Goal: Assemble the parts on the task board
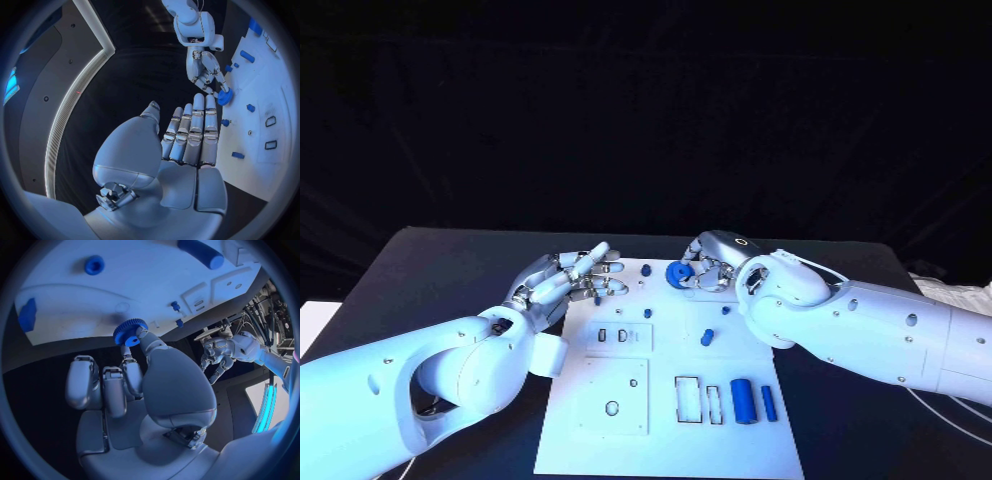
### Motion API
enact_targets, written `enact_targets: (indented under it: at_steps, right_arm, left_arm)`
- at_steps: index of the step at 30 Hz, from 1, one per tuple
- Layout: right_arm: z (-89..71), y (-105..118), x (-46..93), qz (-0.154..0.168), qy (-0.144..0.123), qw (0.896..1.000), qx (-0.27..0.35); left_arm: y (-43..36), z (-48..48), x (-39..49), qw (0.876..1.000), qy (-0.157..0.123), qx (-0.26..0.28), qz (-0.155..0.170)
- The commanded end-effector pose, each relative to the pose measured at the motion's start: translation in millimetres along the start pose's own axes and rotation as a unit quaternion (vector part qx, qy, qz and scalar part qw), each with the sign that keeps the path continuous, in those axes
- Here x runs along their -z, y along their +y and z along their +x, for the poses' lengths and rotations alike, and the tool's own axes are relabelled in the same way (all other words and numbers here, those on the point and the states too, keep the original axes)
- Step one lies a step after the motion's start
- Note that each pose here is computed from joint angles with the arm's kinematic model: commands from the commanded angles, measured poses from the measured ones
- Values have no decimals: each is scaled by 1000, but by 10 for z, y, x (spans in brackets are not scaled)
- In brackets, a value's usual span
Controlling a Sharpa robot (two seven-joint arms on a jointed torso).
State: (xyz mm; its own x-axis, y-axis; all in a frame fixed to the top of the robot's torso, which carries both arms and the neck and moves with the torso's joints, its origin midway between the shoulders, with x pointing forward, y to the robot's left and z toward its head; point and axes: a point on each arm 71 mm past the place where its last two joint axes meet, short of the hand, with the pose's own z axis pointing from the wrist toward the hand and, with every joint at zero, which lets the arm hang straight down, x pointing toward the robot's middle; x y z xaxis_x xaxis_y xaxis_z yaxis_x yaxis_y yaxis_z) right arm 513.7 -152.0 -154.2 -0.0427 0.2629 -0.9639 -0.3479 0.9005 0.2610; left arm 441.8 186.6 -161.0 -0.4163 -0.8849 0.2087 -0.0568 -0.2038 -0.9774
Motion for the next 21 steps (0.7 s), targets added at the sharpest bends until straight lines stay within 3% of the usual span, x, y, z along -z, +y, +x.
enact_targets:
  at_steps: [1,21]
  right_arm:
    - [-2,97,-26,-13,-11,1000,3]
    - [187,419,-202,-33,11,999,2]
  left_arm:
    - [-7,23,-8,1000,10,5,3]
    - [8,37,-37,1000,12,6,3]
